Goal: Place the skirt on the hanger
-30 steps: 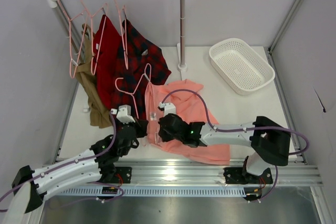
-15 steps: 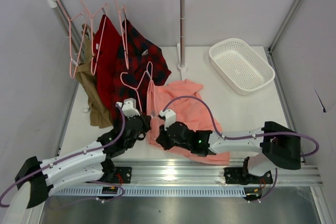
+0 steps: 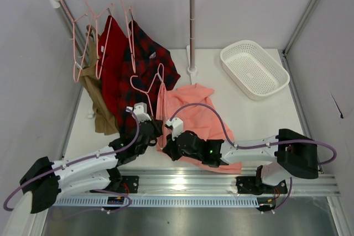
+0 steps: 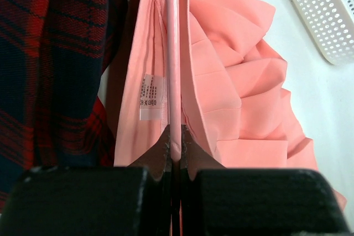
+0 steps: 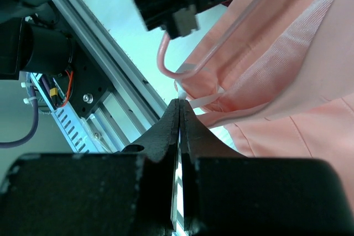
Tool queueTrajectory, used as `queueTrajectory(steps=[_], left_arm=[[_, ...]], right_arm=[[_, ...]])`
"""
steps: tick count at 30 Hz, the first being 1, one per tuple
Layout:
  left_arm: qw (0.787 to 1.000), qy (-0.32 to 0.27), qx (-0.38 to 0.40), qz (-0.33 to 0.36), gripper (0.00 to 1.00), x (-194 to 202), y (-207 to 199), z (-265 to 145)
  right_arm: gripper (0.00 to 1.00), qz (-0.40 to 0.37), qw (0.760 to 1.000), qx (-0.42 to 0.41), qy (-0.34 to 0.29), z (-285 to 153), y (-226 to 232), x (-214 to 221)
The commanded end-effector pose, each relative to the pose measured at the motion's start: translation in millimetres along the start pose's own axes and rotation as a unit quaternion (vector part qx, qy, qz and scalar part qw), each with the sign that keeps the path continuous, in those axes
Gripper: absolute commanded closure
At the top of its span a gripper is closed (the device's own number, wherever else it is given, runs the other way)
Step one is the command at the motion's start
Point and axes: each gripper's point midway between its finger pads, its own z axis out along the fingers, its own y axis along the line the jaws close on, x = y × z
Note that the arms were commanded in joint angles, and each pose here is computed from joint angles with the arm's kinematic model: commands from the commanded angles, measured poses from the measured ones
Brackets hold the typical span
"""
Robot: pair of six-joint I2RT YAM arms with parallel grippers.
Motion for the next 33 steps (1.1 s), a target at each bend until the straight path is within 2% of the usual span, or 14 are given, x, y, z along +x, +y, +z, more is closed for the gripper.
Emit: queueTrajectory(steps=[1, 20, 33], left_arm=[[0.999, -0.027, 0.025, -0.033, 1.00, -18.3, -19.3, 4.5], [0.998, 0.004, 0.015, -0.066, 1.00, 12.1, 2.4, 1.2], [0.997, 0.008, -0.001, -0.073, 1.00, 18.5, 9.5, 3.5]], right_arm=[[1.00, -0.009, 0.999, -0.023, -0.038, -8.0, 12.5, -20.0], [1.00, -0.002, 0.998, 0.009, -0.066, -7.9, 3.5, -37.7], [1.00, -0.003, 0.996, -0.028, -0.080, -8.7, 23.0, -50.8]])
